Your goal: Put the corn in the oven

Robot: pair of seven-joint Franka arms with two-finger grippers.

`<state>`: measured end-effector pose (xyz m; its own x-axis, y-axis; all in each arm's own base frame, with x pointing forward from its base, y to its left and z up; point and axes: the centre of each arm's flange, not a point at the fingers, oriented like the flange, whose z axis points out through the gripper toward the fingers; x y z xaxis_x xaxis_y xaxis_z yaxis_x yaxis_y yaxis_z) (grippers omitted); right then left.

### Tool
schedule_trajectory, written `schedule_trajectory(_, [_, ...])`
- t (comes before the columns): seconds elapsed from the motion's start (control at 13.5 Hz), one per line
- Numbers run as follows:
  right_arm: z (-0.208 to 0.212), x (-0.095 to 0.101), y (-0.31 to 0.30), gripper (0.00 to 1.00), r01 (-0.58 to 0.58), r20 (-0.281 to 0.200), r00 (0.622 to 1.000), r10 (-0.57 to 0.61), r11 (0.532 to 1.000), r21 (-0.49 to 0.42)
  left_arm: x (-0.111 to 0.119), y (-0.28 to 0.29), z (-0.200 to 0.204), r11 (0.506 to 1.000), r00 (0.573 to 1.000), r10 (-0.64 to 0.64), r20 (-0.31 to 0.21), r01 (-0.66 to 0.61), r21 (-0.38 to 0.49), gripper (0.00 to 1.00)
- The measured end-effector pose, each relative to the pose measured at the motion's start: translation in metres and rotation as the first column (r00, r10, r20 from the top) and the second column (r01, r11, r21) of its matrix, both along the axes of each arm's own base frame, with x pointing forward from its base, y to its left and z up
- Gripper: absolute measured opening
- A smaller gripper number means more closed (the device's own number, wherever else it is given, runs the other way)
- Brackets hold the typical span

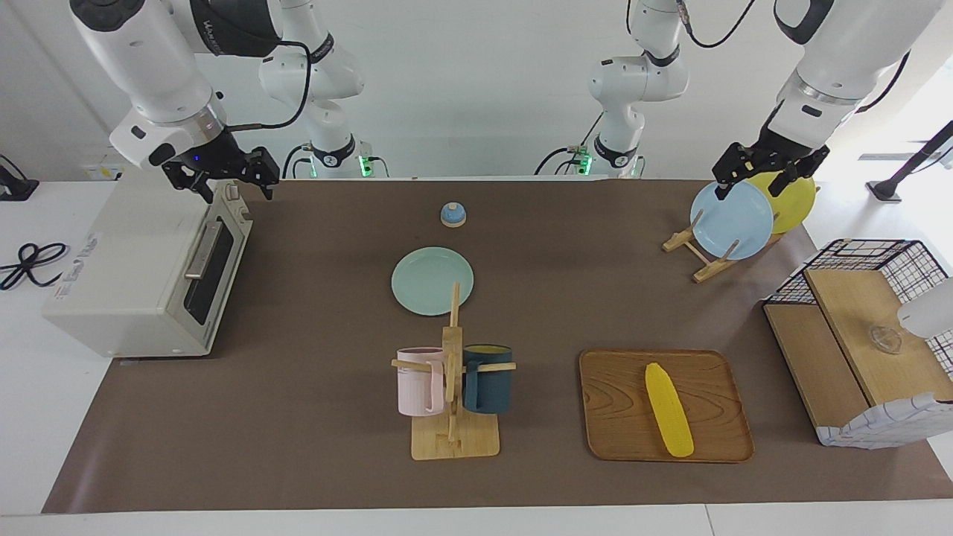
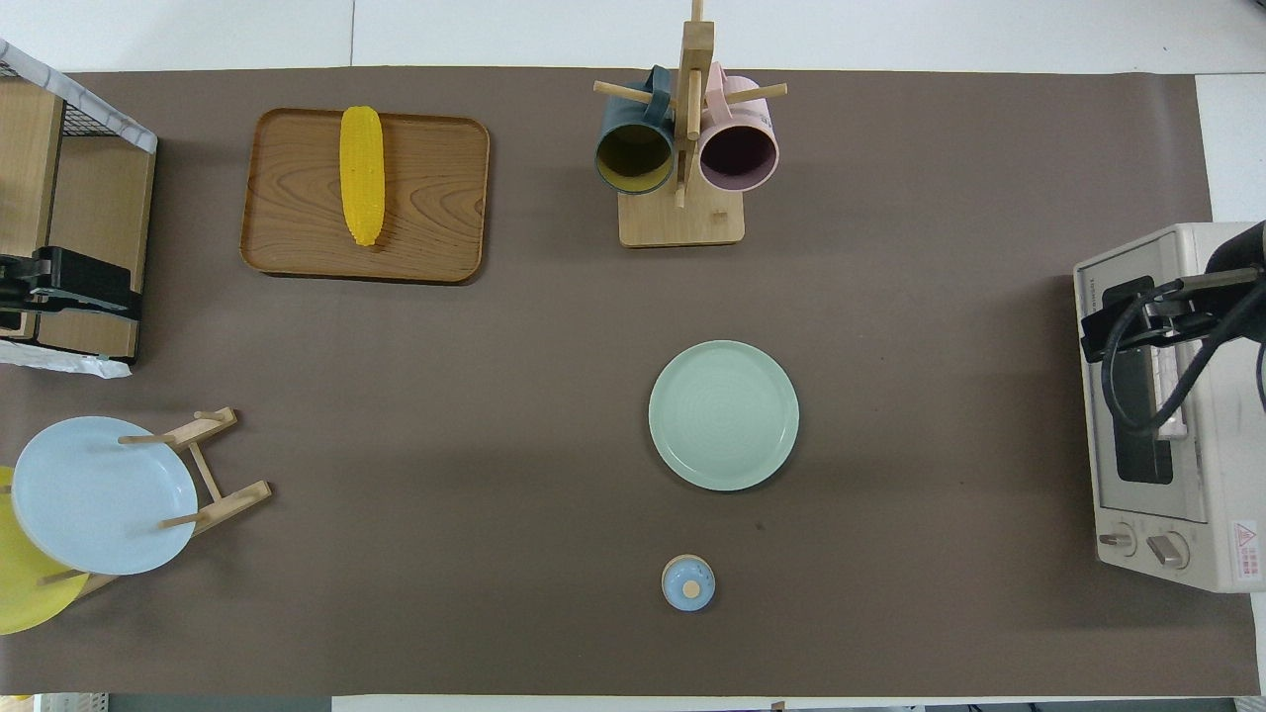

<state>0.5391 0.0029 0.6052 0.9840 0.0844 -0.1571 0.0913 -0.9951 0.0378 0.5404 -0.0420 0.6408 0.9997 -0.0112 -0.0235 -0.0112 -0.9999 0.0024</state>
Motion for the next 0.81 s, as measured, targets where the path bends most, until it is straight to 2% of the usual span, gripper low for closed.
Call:
schedule_trajectory(0.59, [0.0000,0.0000,0.0000,1.00,0.000,0.000,1.000,0.000,1.000,0.000,0.0008,-0.0001,0.0000,1.000,1.000,0.000,0.005,0.000,0.000,1.00])
schedule_trajectory(0.81, [0.0000,0.0000,0.0000,1.00,0.000,0.000,1.000,0.000,1.000,0.000,0.0099,-0.0008,-0.0045,1.000,0.998,0.000,0.063,0.000,-0.005,1.00])
